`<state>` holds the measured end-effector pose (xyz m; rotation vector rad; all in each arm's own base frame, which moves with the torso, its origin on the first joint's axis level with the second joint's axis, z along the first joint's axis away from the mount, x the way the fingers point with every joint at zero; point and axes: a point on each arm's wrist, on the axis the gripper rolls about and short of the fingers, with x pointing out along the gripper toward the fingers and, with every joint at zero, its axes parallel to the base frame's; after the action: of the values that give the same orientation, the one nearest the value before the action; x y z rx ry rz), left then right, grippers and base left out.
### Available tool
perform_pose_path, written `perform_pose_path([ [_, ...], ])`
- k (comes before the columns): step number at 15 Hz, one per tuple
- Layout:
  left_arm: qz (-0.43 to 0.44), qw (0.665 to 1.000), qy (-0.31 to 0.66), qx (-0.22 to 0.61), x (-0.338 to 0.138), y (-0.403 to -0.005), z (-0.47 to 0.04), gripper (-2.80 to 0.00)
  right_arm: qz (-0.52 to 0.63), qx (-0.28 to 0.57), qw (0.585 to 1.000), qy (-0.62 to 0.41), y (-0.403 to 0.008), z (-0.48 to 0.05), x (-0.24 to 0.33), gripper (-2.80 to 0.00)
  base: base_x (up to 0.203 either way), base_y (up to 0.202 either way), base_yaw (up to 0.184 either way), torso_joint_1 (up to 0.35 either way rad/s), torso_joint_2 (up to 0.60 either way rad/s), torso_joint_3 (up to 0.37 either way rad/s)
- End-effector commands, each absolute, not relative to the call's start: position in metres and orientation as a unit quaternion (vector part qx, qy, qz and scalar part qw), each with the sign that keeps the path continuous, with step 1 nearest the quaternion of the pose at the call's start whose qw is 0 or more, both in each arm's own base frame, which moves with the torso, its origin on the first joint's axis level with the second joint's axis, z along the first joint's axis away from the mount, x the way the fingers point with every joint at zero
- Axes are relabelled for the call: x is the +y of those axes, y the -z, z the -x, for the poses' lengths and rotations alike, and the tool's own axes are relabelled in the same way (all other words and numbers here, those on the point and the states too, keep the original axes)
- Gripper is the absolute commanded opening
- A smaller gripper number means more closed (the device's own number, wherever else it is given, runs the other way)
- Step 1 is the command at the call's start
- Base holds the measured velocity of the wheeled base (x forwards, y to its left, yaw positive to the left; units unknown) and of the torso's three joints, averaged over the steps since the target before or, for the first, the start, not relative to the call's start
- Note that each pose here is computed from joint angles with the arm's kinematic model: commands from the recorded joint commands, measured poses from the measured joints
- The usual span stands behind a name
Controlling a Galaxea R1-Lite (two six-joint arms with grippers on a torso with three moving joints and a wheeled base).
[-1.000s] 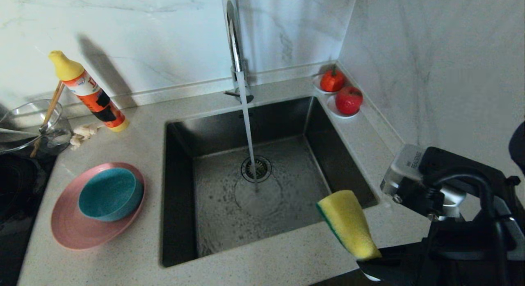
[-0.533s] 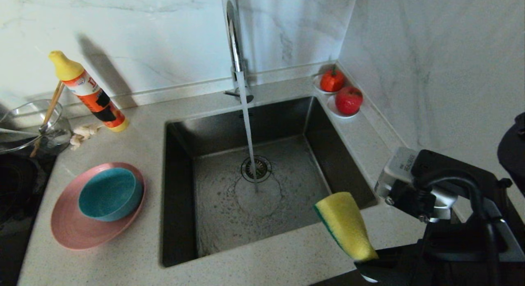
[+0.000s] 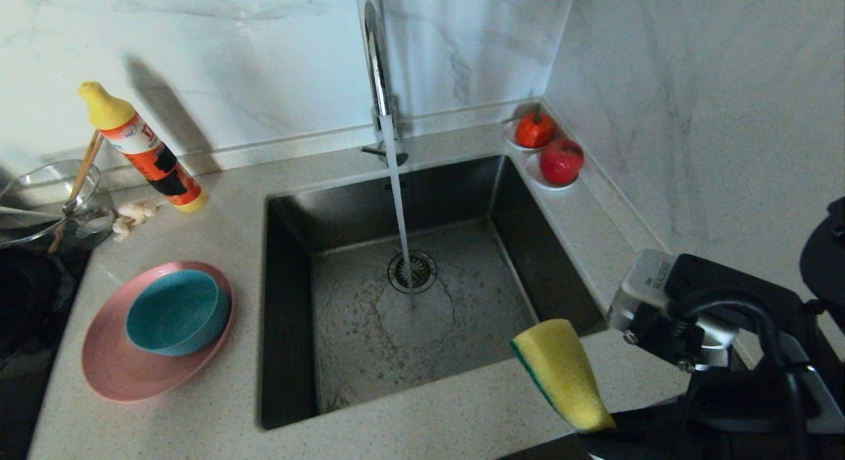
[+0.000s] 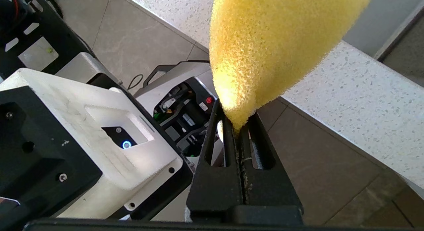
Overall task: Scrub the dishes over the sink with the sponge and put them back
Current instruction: Pick up a bowl and the sponge
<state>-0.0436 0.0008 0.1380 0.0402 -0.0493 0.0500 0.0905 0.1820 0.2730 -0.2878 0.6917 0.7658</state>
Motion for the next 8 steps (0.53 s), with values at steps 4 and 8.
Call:
perform_pose_path([
  [4,-0.028,0.993,-0.097,0.066,0.004,-0.227,0.005,-2.8,0.138,0.329,0.859,-0.367,-0.273,-0.089,0.182,-2.8,0.0,0.0,0.0,0.0,0.0,0.0],
  [8,-0.05,0.966,-0.151,0.204,0.008,-0.26,-0.074,-2.8,0.133,0.32,0.861,-0.371,-0.278,-0.087,0.181,-2.8,0.0,0.0,0.0,0.0,0.0,0.0],
])
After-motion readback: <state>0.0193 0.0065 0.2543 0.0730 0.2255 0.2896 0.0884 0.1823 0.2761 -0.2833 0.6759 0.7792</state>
